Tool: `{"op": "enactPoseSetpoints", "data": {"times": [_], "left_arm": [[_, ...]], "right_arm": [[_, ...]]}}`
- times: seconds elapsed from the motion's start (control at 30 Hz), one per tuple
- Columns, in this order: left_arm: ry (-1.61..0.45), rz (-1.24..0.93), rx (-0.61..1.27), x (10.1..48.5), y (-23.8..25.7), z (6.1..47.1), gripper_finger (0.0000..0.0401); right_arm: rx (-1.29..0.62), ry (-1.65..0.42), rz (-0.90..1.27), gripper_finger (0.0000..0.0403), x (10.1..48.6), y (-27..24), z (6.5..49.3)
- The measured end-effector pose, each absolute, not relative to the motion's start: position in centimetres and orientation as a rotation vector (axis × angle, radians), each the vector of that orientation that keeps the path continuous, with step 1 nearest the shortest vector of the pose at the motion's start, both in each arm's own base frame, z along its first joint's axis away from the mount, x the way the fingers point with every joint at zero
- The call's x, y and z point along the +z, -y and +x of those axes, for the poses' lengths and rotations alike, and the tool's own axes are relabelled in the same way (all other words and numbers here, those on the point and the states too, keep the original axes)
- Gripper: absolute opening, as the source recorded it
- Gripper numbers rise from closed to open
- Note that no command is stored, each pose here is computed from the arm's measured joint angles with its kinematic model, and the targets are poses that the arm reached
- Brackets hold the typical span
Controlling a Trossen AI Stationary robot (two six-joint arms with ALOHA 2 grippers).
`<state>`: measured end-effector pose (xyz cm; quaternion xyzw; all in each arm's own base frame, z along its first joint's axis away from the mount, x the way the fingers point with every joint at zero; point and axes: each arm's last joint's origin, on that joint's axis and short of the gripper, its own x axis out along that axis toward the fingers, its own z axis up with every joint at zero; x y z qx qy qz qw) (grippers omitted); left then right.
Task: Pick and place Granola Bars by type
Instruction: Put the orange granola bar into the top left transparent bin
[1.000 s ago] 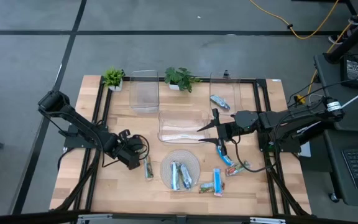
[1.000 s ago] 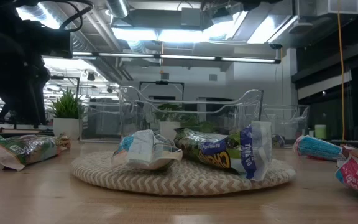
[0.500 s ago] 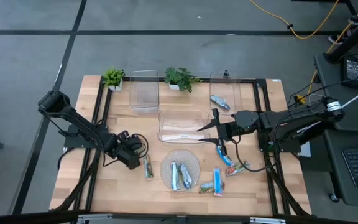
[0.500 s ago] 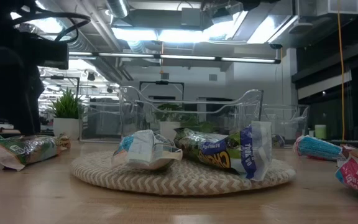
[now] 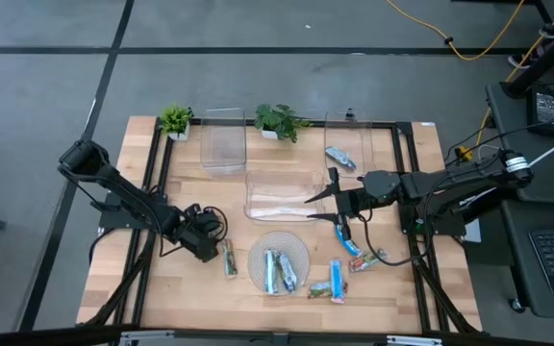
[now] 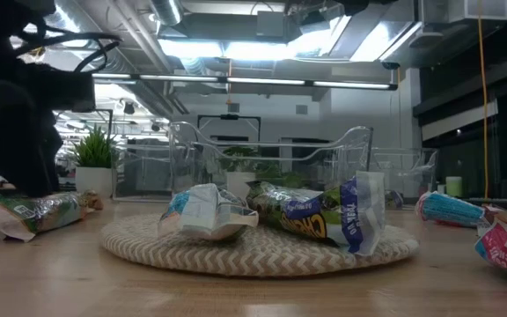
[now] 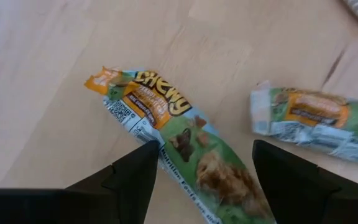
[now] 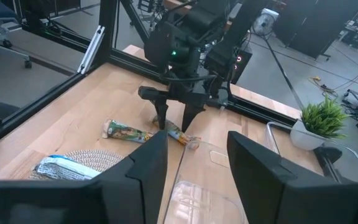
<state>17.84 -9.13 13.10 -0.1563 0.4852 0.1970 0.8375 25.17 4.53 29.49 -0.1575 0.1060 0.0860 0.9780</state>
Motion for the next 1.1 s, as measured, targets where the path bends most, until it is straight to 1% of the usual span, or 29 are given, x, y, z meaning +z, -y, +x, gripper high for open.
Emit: {"op": "enactPoseSetpoints", "data": {"times": [0.27,0.33,0.47,0.67,0.77,0.87,1.1], "left_arm": [[-1.028,-0.324,0.449,12.70,8.85,17.45,0.0253],[-1.025,-0.320,0.453,12.70,8.83,17.45,0.0247],[-1.016,-0.317,0.464,12.71,8.79,17.45,0.0214],[-1.018,-0.312,0.469,12.70,8.75,17.40,0.0136],[-1.011,-0.308,0.474,12.71,8.73,17.42,0.0106],[-1.008,-0.298,0.474,12.72,8.71,17.42,0.0093],[-1.009,-0.295,0.452,13.14,8.94,17.76,0.0088]], "right_arm": [[0.173,-0.214,-0.317,0.0169,29.49,-4.53,25.17],[0.174,-0.214,-0.317,0.0169,29.49,-4.53,25.17],[0.174,-0.214,-0.316,0.0169,29.48,-4.53,25.17],[0.174,-0.215,-0.314,0.0169,29.47,-4.53,25.18],[0.174,-0.215,-0.314,0.0169,29.47,-4.53,25.18],[0.174,-0.215,-0.314,0.0169,29.47,-4.53,25.18],[0.175,-0.222,-0.315,0.0169,29.41,-4.53,25.16]]}}
